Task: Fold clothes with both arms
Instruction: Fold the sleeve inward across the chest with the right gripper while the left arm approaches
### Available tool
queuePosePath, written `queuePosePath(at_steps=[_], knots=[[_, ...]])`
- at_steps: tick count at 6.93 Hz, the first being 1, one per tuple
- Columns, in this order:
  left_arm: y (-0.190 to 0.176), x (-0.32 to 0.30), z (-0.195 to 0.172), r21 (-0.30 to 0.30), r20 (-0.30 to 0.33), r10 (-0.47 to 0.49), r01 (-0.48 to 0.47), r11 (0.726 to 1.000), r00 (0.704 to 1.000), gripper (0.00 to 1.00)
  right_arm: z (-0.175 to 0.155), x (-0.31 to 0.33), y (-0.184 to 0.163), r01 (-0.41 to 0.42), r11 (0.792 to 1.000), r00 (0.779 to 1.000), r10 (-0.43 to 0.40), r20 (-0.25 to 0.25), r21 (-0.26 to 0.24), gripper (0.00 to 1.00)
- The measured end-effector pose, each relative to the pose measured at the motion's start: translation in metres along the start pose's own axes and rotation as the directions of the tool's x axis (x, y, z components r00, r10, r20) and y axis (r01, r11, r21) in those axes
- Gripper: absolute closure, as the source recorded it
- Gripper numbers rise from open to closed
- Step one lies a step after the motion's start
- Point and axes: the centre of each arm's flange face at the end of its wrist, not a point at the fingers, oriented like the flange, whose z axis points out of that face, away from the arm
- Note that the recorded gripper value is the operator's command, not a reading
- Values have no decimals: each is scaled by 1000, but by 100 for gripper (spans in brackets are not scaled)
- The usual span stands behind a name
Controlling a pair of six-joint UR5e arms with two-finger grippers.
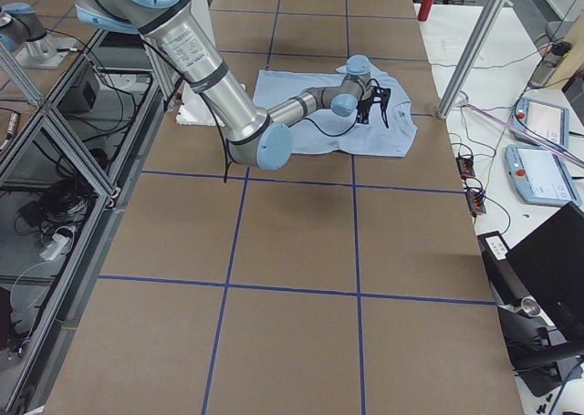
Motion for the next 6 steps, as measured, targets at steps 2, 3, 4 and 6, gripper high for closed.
queuePosePath(at_steps=[2,3,4,6], knots=[[-22,18,5,38,-7,-43,43,998,999,0,-1,-50,5,-4,1000,1000,4,4,22,0],[-57,51,20,63,-33,-96,98,993,995,0,-6,-67,13,-10,1000,1000,9,22,20,0],[-102,95,41,74,-51,-155,159,984,987,0,-15,-79,26,-27,1000,998,26,50,12,0],[-191,197,106,82,-28,-246,248,965,969,9,-46,-58,63,-33,999,991,34,128,-13,0]])
